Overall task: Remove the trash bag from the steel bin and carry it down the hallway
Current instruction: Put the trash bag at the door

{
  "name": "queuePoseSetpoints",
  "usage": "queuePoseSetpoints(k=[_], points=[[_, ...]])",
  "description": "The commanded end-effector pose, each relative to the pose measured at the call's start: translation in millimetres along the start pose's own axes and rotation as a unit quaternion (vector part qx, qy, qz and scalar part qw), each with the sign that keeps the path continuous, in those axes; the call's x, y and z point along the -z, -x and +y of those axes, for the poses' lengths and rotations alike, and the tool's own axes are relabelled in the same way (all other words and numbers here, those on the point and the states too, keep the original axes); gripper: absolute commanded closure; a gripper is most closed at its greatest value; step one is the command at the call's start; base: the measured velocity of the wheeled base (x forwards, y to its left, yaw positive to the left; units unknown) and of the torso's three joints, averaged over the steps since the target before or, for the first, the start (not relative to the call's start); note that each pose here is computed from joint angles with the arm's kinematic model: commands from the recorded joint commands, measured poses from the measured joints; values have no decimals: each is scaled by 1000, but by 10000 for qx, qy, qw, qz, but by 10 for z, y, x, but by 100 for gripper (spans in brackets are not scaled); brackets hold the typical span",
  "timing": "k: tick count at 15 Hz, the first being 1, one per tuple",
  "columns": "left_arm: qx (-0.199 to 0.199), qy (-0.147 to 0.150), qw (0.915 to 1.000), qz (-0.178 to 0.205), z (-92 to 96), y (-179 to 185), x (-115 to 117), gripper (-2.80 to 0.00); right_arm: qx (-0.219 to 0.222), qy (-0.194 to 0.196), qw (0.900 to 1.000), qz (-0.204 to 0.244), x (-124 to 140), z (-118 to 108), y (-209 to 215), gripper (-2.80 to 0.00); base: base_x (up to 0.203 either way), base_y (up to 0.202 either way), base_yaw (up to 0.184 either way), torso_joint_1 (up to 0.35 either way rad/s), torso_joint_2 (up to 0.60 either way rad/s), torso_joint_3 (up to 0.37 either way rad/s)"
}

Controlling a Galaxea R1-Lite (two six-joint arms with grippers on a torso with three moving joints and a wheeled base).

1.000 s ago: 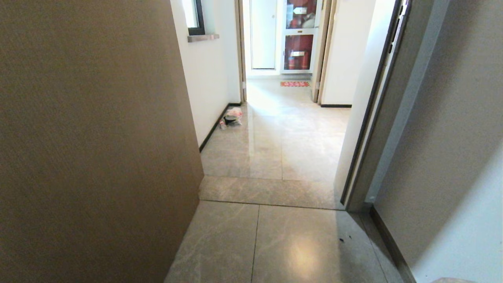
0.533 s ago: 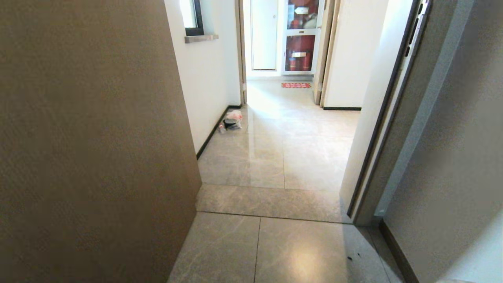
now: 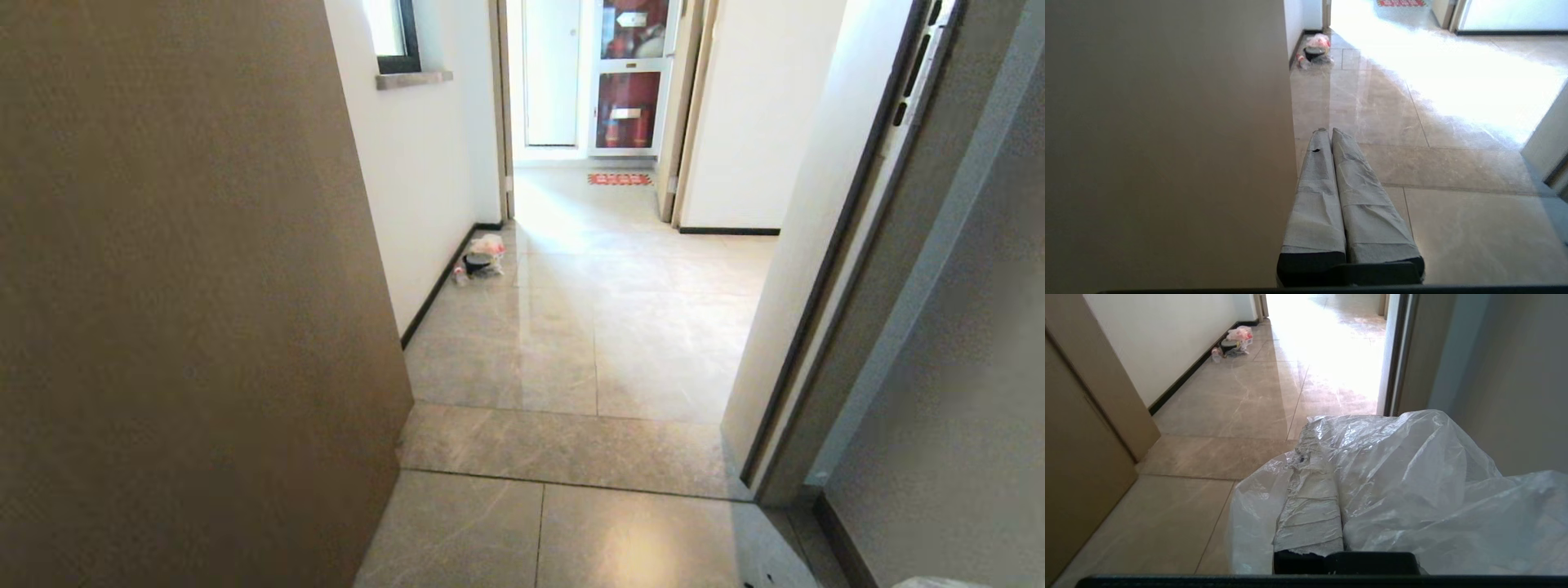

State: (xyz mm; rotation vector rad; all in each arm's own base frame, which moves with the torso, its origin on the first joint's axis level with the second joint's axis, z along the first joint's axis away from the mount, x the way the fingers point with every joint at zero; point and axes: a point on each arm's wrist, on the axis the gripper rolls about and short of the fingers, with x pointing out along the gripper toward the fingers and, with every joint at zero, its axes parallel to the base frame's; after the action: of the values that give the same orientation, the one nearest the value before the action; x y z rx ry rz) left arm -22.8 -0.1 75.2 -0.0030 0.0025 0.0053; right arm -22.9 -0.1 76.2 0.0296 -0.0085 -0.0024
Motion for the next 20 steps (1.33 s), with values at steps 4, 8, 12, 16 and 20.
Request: queuePoseSetpoints(k=[4,8,12,16,20], points=[[-4,-17,10000,18,0,-3,9,0,3,-6,10000,6,4,0,-1,0,146,0,2,2,5,3],[-4,-23,10000,31,0,-1,8,0,3,-6,10000,12,4,0,-2,0,0,0,0,0,0,0],[-4,-30,10000,33,0,-1,9,0,3,-6,10000,9,4,0,-2,0,1,-51,8,1,3,1],[2,-23,10000,33,0,-1,9,0,3,-6,10000,12,4,0,-2,0,0,-170,3,3,4,4],[-4,-28,10000,21,0,-2,8,0,3,-6,10000,4,4,0,-1,0,0,-21,0,-1,1,1]])
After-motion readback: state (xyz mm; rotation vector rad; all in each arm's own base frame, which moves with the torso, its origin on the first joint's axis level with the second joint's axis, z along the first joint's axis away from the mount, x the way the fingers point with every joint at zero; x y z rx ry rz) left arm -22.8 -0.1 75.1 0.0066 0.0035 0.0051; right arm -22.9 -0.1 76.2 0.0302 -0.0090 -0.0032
